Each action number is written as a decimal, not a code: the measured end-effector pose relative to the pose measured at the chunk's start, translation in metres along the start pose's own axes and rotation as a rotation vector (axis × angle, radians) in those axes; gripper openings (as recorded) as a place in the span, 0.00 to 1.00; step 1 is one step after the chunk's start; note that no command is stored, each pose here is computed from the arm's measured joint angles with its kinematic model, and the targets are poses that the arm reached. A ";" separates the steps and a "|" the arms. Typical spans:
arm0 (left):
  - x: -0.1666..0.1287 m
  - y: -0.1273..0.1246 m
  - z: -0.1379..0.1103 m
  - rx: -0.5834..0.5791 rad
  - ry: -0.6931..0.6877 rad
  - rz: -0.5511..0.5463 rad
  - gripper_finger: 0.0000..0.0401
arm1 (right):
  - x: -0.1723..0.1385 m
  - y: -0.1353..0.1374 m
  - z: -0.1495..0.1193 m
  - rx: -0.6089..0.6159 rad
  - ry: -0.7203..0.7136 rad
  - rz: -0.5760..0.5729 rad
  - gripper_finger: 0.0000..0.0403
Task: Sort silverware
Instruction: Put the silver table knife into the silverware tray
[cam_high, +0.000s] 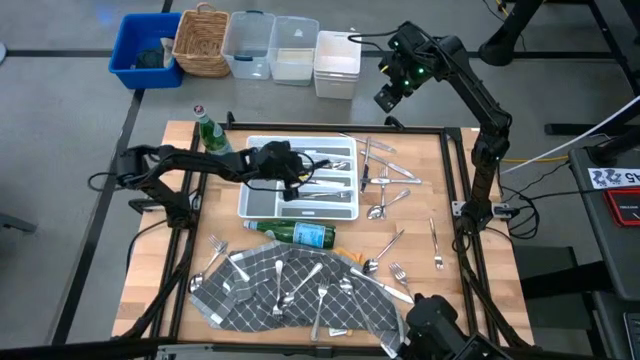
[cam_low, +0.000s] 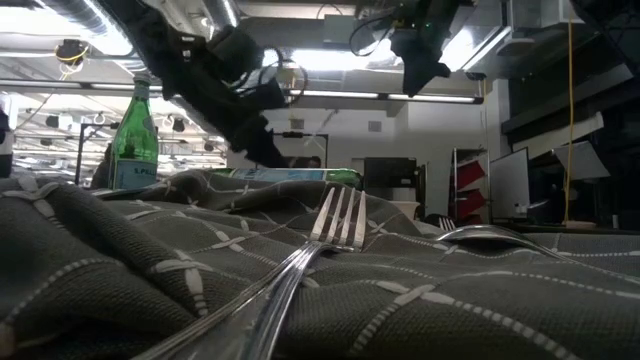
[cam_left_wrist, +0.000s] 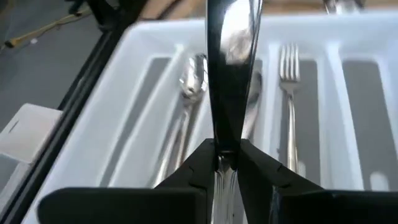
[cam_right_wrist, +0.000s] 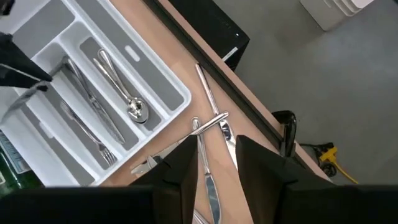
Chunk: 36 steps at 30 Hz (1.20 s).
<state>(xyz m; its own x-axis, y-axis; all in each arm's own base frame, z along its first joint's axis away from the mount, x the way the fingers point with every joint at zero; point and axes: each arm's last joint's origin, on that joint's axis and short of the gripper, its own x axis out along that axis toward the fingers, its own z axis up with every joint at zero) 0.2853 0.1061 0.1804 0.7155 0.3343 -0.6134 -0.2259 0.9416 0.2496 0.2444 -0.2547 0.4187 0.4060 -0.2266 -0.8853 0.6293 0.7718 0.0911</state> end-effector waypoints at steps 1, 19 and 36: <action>0.003 -0.001 -0.002 0.010 0.010 -0.004 0.11 | 0.000 0.000 0.000 0.000 0.000 0.000 0.28; 0.021 -0.004 -0.010 0.070 0.025 -0.004 0.16 | 0.001 0.000 -0.001 0.027 0.018 0.001 0.28; 0.015 -0.003 -0.003 -0.048 -0.023 0.004 0.31 | 0.088 0.006 -0.037 -0.005 0.397 0.047 0.28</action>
<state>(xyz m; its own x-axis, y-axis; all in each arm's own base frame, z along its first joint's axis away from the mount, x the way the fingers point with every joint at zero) 0.2945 0.1081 0.1685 0.7297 0.3371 -0.5949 -0.2598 0.9415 0.2148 0.2595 -0.2476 0.3246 0.1456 0.0557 -0.9878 0.6129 0.7787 0.1342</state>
